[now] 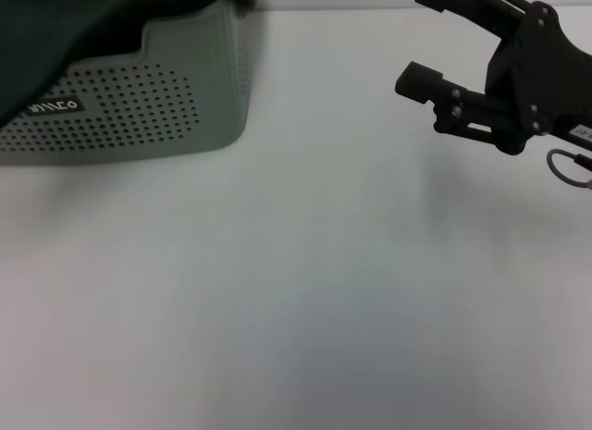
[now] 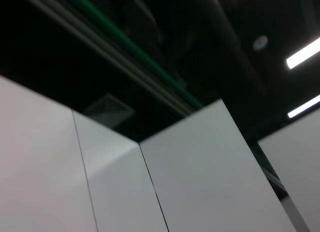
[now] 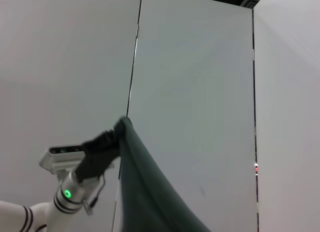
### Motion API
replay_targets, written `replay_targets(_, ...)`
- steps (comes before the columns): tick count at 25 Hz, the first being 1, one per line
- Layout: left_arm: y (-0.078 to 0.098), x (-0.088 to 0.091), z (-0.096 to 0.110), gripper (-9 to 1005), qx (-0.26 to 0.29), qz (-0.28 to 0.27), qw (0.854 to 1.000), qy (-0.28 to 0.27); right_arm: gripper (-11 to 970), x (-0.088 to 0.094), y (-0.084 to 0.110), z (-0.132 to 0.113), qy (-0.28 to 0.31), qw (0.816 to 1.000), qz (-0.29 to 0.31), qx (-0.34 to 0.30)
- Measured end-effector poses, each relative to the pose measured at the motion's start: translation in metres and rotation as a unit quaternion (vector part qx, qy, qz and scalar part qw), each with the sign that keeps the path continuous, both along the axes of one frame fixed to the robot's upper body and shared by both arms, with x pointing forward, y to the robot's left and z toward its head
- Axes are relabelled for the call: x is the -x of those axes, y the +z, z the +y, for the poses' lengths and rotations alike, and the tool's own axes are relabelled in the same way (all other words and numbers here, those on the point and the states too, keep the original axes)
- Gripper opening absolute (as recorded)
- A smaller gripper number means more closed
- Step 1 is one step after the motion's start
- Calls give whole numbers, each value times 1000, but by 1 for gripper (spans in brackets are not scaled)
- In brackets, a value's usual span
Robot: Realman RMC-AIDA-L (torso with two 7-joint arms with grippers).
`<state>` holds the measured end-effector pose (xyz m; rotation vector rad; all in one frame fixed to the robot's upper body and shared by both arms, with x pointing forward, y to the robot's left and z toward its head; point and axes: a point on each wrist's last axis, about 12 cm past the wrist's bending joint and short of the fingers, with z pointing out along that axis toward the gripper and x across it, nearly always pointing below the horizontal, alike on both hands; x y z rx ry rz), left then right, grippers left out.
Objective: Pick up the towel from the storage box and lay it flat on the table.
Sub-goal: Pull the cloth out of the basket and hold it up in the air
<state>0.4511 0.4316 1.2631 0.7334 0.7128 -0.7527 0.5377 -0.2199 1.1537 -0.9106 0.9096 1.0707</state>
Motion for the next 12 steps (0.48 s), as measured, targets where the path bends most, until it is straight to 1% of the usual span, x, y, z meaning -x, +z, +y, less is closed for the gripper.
replay_targets(3, 6, 10, 7, 32, 27, -18, 999, 2, 792, 1, -2, -1, -4, 1000, -4, 1)
replay_targets(5, 9, 12, 8, 33, 30, -18, 999, -3, 792, 2, -3, -1, -5, 1000, -7, 4)
replay_targets(8, 13, 11, 3, 34, 27, -19, 999, -18, 792, 3, -7, 1, -3, 1000, -9, 11)
replay_targets(12, 15, 10, -7, 36, 29, -23, 999, -36, 792, 3, -14, 13, 10, 999, -13, 30)
